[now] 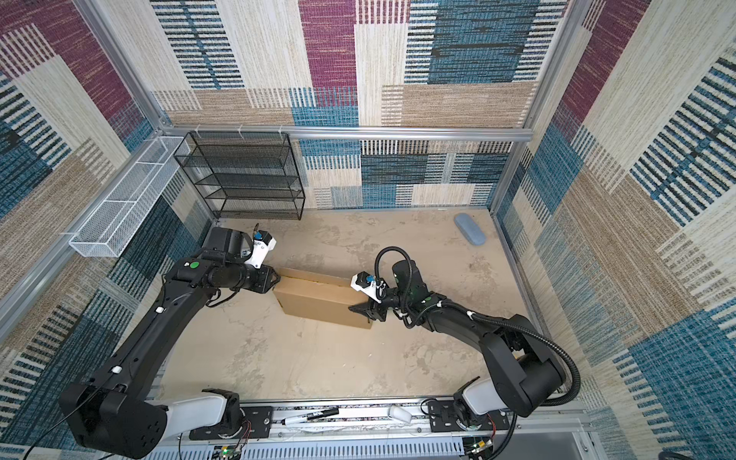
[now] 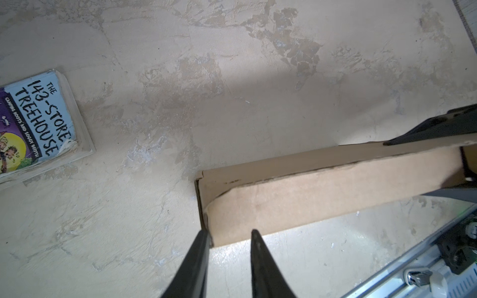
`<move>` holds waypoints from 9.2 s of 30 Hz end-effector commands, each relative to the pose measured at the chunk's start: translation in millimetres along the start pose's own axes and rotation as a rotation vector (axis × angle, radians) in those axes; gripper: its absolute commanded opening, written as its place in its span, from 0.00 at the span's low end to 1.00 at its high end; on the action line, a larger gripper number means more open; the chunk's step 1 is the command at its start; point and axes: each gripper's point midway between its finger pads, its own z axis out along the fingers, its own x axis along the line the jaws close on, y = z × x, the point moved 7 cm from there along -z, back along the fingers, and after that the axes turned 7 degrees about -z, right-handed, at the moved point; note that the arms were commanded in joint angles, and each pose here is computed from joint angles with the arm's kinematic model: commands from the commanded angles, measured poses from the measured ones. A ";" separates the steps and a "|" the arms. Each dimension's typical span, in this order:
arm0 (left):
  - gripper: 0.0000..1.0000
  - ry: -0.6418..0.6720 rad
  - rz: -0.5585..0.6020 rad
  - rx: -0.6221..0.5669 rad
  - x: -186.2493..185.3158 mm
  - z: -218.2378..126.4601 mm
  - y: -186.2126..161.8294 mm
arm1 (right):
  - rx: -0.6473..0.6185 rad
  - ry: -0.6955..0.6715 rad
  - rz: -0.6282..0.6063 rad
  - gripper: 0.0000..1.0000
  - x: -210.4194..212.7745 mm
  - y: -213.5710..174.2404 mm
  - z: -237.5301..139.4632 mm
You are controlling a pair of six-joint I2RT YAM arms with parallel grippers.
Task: Fold the paper box
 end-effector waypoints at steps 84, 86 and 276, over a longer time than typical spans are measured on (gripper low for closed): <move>0.00 0.095 -0.049 0.002 14.3 29.5 -6.0 | 0.063 -0.028 0.043 0.35 -4.0 -10.1 3.0; 0.00 0.107 -0.054 -0.004 15.6 29.3 -7.2 | 0.062 -0.027 0.043 0.37 -3.8 -9.5 2.7; 0.00 0.158 -0.020 -0.036 -1.0 33.4 -19.5 | 0.416 -0.394 -0.442 0.77 3.5 78.6 23.9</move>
